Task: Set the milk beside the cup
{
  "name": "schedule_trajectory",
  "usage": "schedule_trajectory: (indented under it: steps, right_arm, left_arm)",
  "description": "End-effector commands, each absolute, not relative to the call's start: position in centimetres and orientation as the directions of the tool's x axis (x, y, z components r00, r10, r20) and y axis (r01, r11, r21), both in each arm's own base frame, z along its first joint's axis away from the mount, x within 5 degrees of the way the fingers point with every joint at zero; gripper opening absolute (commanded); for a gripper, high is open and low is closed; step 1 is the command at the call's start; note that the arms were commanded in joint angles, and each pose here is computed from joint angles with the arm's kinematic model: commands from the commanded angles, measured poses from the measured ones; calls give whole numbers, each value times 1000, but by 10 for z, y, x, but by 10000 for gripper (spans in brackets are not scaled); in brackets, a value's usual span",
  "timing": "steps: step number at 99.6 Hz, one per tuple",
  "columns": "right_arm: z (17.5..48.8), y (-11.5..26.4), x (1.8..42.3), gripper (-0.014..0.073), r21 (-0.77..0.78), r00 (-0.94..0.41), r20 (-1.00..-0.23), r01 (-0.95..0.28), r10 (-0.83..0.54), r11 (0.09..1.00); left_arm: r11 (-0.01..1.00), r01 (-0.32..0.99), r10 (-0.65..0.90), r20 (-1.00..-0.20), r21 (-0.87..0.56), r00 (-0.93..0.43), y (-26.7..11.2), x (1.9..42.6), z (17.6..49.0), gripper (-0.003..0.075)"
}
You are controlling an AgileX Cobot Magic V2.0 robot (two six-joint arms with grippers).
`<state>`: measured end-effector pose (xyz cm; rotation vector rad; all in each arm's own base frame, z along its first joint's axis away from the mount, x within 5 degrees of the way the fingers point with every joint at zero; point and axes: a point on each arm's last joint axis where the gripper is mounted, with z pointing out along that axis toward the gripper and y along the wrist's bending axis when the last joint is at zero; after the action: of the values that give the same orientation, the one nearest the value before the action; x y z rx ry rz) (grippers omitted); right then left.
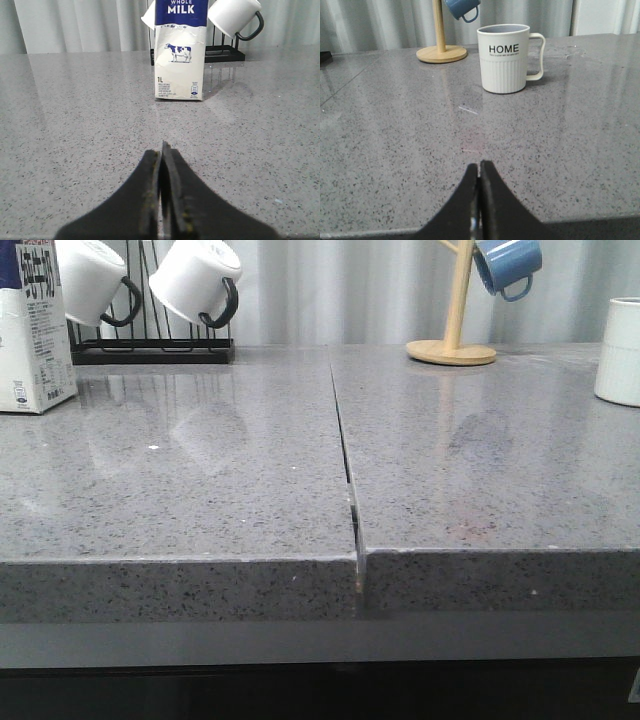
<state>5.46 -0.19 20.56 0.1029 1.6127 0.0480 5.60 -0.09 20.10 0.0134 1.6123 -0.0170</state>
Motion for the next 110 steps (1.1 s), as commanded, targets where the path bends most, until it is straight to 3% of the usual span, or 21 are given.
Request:
schedule_trajectory:
  steps: [1,18,47,58,78,110]
  right_arm:
    - [230,-2,56,-69,104,42,-994,31,103,994]
    - [254,-1,61,-69,220,-3,-975,20,220,975]
    - [280,-2,84,-55,197,-85,-976,40,200,980]
    - [285,-2,97,37,195,-96,-975,45,198,980]
    - [285,-4,121,344,182,-83,-979,49,186,982]
    - [292,-16,159,340,108,-74,-991,104,116,989]
  left_arm:
    - [999,31,-14,-1000,-13,27,-2,55,196,-21]
    - [999,31,-14,-1000,-13,27,-2,55,196,-21]
    - [999,31,-14,-1000,-13,27,-2,55,196,-21]
    - [999,31,-14,-1000,-13,27,-2,55,196,-20]
    - [999,31,-14,-1000,-13,27,-2,55,196,-21]
    - [999,31,-14,-1000,-13,27,-2,55,196,-21]
